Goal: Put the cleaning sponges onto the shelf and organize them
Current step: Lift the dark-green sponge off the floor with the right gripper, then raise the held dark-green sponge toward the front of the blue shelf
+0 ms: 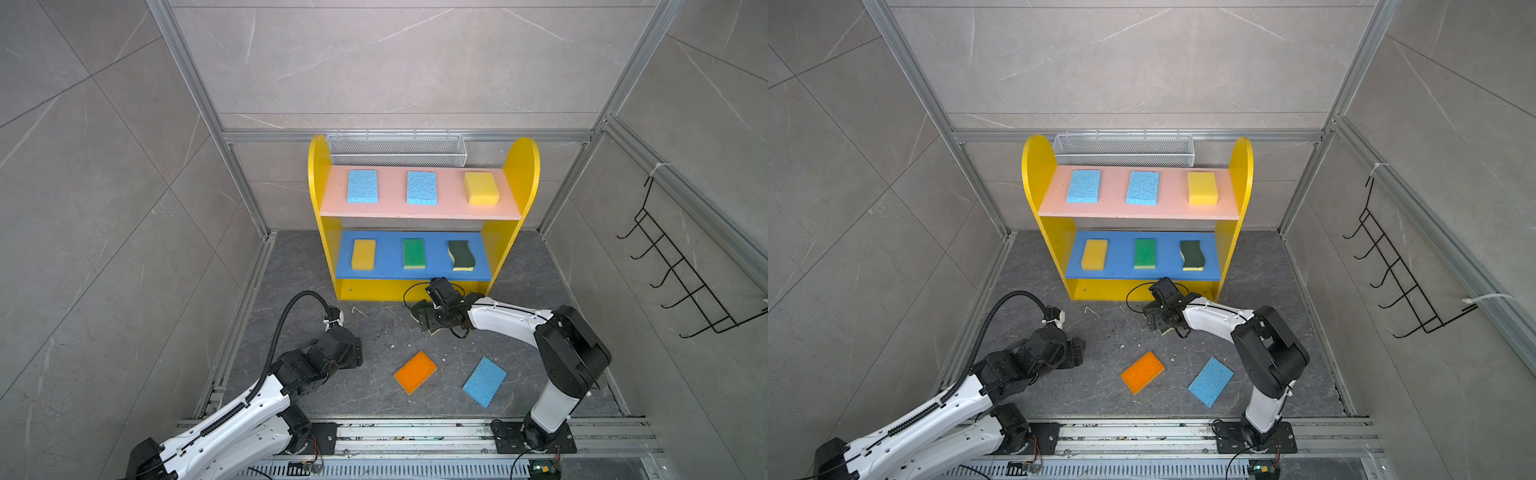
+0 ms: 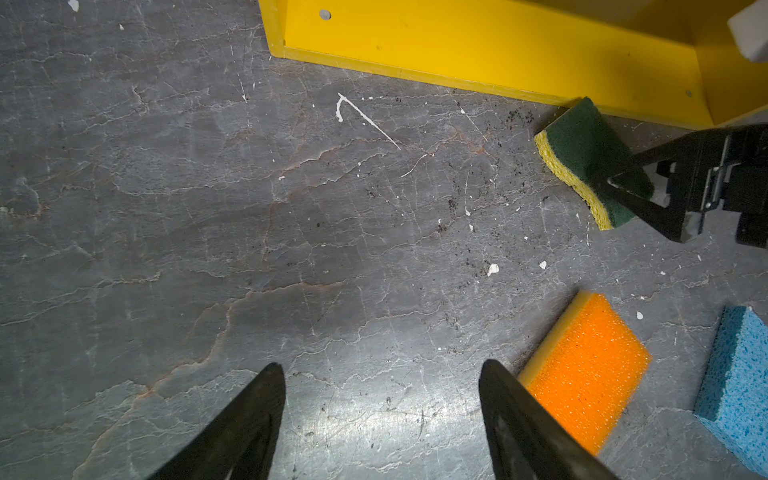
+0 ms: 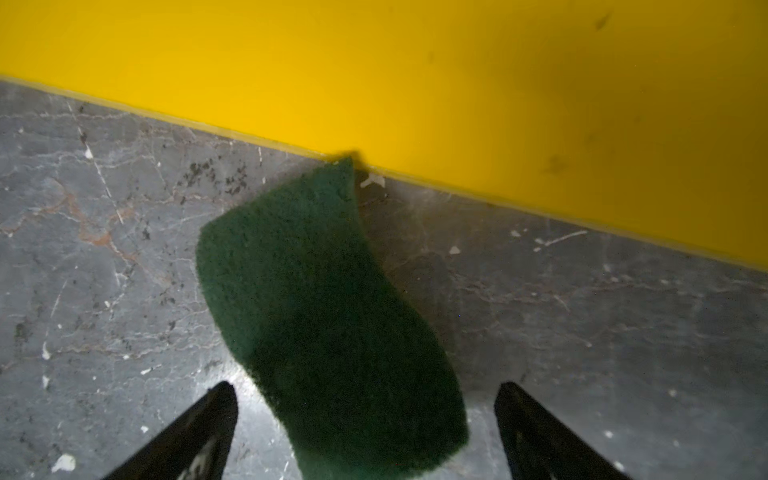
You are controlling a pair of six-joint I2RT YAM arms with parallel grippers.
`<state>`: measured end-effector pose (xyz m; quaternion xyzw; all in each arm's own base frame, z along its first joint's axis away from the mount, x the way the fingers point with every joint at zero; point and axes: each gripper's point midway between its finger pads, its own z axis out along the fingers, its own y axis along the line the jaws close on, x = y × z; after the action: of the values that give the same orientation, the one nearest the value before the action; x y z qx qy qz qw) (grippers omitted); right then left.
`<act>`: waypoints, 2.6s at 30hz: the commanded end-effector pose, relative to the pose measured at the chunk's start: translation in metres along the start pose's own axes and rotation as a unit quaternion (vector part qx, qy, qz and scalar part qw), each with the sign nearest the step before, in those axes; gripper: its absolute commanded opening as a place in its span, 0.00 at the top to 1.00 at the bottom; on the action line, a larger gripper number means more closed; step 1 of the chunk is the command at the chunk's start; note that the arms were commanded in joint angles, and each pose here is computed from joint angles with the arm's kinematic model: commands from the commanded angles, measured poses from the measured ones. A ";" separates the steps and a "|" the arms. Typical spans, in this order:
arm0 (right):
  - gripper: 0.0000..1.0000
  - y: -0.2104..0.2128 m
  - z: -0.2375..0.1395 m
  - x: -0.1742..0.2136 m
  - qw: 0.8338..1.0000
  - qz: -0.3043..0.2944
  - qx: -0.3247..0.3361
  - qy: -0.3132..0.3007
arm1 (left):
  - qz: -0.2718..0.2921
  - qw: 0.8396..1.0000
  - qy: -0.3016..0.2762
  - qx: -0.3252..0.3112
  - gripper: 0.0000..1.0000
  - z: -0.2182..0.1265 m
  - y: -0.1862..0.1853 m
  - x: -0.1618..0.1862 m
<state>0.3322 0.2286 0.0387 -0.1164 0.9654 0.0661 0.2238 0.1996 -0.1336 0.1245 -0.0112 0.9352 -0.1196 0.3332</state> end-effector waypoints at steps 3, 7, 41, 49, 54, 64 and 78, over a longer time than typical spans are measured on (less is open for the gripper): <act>0.01 0.010 0.011 0.011 0.999 -0.016 -0.031 0.015 | -0.007 1.000 -0.016 -0.001 0.24 -0.004 -0.003 -0.010; 0.01 0.007 0.011 0.021 0.999 -0.010 -0.032 0.022 | -0.008 1.000 -0.017 0.001 0.24 -0.006 -0.003 -0.011; 0.42 0.002 0.012 0.061 0.999 -0.024 0.041 0.024 | -0.033 0.999 -0.020 0.003 0.25 -0.010 0.005 -0.005; 0.55 -0.012 -0.006 0.046 0.997 0.011 0.064 -0.035 | -0.031 0.999 -0.025 0.007 0.26 -0.013 0.003 -0.008; 0.63 -0.034 -0.022 0.042 0.991 0.051 0.097 -0.073 | -0.031 0.999 -0.029 0.002 0.26 -0.014 0.006 -0.009; 0.64 -0.054 -0.039 0.017 0.983 0.114 0.087 -0.115 | -0.024 0.999 -0.031 -0.003 0.26 -0.012 0.004 -0.012; 0.64 -0.091 -0.031 0.006 0.959 0.216 0.130 -0.126 | -0.031 0.998 -0.048 -0.011 0.26 -0.009 0.013 -0.009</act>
<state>0.3295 0.1386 0.0578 0.1040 0.9363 0.0085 0.3353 0.1977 -0.1208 0.1302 -0.0436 0.9249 -0.1227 0.3572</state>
